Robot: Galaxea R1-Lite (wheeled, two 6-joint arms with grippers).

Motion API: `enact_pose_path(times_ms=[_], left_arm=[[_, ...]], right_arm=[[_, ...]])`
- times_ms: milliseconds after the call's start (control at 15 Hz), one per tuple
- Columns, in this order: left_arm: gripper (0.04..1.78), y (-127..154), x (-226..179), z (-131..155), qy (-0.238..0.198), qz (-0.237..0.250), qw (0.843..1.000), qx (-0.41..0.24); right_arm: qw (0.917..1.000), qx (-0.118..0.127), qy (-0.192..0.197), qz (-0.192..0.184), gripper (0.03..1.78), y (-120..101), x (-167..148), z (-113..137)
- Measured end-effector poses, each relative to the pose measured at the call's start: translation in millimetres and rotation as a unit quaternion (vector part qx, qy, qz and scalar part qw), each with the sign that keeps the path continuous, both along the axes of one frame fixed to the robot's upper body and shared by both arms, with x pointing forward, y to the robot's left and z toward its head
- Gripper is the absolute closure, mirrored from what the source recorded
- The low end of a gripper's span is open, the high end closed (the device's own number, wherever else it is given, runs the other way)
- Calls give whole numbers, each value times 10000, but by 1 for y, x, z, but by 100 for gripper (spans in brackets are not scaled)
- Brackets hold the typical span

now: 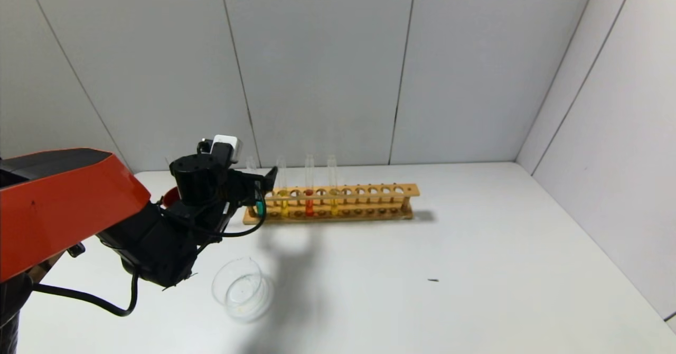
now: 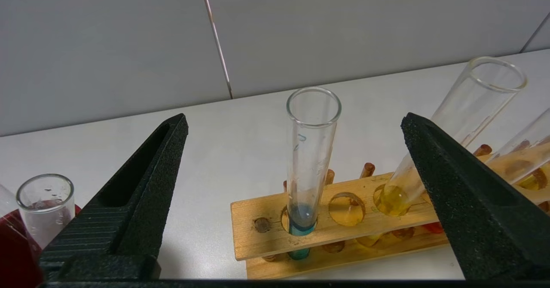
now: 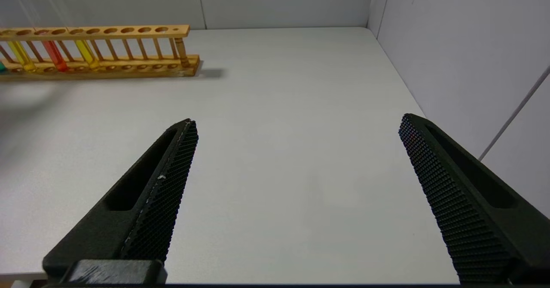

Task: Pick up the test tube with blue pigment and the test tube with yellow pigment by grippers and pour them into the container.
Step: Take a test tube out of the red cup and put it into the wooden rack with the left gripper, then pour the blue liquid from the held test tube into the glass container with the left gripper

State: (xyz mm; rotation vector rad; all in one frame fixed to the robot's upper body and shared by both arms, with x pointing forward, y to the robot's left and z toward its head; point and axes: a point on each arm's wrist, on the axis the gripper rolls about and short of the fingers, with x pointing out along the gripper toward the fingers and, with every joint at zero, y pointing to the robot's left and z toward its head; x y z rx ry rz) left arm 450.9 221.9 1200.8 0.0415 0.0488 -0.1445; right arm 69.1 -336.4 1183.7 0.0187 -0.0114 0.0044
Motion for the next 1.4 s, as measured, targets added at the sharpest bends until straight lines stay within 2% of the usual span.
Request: enact_pose_path(times_ms=[200, 333, 467, 733, 867, 1400], left_arm=[[11, -1, 1, -3, 11, 2, 10000, 4], [25, -1, 1, -4, 7, 0, 10000, 2], [50, -1, 1, -4, 17, 0, 10000, 1], [123, 0, 0, -5, 18, -2, 10000, 6], [148, 0, 0, -5, -21, 0, 10000, -9], [152, -1, -1, -7, -46, -12, 10000, -9]], right_arm=[[10000, 0, 0, 0, 10, 0, 0, 0], [10000, 0, 0, 0, 10, 0, 0, 0], [10000, 0, 0, 2, 10, 0, 0, 0], [10000, 0, -2, 2, 10, 0, 0, 0], [10000, 2, 0, 2, 10, 0, 0, 0], [10000, -2, -2, 2, 10, 0, 0, 0]])
